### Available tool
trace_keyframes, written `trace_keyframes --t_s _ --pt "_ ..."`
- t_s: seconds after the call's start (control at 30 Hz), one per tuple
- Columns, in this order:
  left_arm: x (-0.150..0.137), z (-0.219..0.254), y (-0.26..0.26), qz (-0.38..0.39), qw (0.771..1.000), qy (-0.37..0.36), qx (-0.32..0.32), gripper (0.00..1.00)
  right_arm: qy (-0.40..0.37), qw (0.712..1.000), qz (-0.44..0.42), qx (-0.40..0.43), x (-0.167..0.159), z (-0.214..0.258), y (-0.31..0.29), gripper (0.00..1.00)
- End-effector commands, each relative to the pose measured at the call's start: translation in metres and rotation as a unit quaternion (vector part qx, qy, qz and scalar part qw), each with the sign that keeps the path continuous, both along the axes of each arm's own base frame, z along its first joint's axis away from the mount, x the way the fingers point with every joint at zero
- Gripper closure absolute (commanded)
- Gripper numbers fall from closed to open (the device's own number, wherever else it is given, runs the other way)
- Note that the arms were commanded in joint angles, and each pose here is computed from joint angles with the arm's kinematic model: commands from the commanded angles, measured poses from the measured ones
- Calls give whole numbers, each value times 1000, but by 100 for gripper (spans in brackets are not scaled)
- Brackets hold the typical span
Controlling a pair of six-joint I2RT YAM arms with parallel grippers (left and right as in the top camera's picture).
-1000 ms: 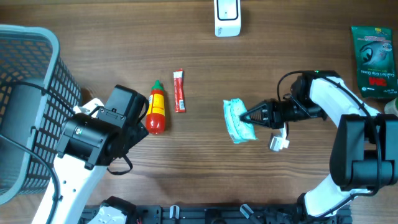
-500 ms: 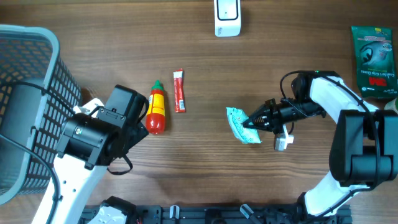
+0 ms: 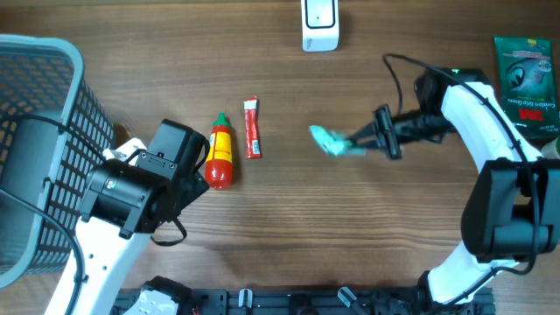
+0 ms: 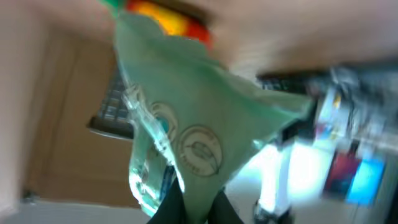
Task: Scan the item barcode
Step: 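Present the light-blue pouch to the barcode scanner with the right gripper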
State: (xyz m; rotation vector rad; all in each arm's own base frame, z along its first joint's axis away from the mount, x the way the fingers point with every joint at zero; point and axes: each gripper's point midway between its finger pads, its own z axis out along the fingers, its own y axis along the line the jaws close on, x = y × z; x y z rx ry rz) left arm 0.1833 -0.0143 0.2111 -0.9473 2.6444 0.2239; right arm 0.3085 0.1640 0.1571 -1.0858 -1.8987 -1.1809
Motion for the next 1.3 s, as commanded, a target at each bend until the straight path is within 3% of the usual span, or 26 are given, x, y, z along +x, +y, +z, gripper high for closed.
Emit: trace_keyframes --t_s 0.0,0.07,0.1,0.2,0.3,0.43,0.53,0.77,1.03,1.27 --pt "1 4 2 -5 1000 -10 7 0 -100 995 -8 9 39 1 8 95" --pt "1 4 2 -5 1000 -10 7 0 -217 976 -3 -4 71 2 11 95" --pt "1 4 2 -5 1000 -10 7 0 -304 952 13 -22 87 2 11 95" --pt "1 4 2 -5 1000 -10 7 0 -282 951 -53 -117 119 -15 4 96" --pt "1 4 2 -5 1000 -10 7 0 -276 930 -96 -223 138 -37 -9 95" --pt "1 4 2 -5 1000 -10 7 0 -358 893 -98 -254 163 -33 7 95" --pt "1 4 2 -5 1000 -10 7 0 -353 884 -104 -287 168 -50 12 95" --pt "1 4 2 -5 1000 -10 7 0 -393 866 -148 -270 208 -72 29 95" --pt "1 4 2 -5 1000 -10 7 0 -439 833 -209 -266 263 -50 33 95" --pt "1 4 2 -5 1000 -10 7 0 -442 834 -209 -255 304 -68 49 95"
